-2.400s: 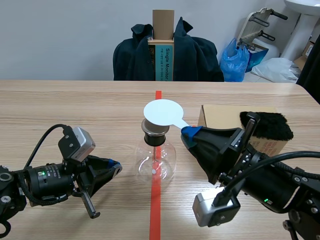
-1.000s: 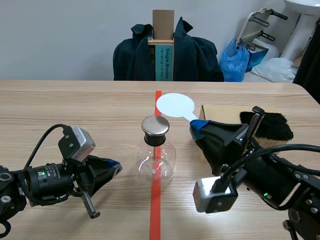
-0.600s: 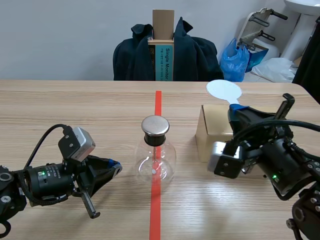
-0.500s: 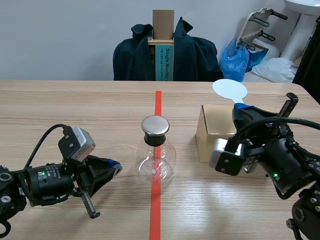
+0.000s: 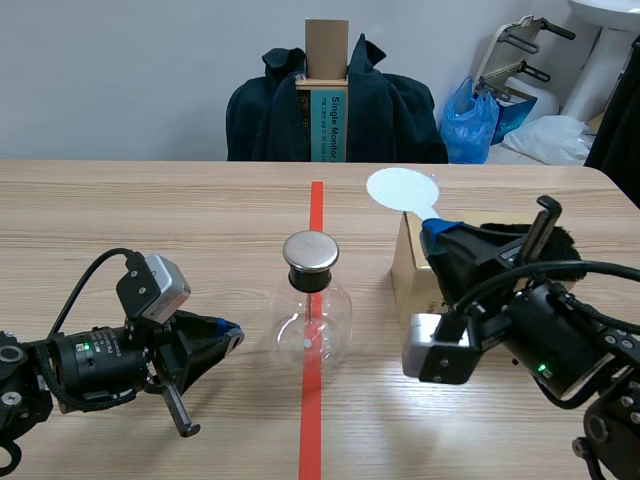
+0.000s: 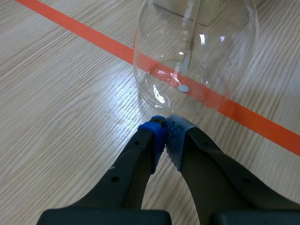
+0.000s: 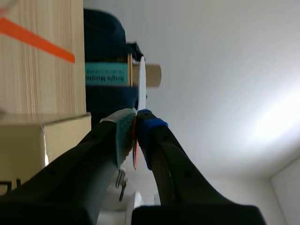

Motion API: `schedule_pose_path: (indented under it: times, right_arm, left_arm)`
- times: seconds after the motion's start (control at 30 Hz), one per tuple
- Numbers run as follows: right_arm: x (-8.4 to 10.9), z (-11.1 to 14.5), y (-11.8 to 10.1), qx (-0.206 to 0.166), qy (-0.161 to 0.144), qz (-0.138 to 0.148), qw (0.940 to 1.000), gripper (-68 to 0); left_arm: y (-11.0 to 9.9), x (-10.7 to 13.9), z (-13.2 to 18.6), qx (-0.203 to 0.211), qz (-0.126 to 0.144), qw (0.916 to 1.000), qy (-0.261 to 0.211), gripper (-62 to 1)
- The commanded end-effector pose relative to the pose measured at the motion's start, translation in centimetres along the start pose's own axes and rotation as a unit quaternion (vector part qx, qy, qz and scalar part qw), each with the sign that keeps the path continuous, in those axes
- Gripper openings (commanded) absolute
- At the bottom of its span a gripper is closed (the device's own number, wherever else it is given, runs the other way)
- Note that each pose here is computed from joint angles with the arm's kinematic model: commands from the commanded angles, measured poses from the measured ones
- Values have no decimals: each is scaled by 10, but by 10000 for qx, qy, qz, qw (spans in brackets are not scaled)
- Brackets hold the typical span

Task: Do the electroscope experiment.
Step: 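Move the plate toward and away from the electroscope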

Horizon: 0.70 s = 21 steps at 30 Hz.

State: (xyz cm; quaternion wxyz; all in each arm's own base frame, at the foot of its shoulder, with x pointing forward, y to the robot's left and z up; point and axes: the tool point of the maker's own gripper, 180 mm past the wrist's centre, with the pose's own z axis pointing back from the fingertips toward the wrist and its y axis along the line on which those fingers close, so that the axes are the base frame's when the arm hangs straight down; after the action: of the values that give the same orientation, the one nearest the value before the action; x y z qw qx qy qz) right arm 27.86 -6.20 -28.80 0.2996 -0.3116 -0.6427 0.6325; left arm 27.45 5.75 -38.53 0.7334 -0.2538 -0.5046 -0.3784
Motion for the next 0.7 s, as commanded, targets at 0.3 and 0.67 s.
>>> schedule_pose_path:
  times: [0.3,0.67]
  right_arm:
    - [43,2,-14,-247,-1398,296,9894,-669]
    - [65,10,-12,-202,-2026,330,9785,-669]
  left_arm:
    - [1,14,-3,23,5,9997,-240,-592]
    - [1,14,-3,23,5,9997,-240,-592]
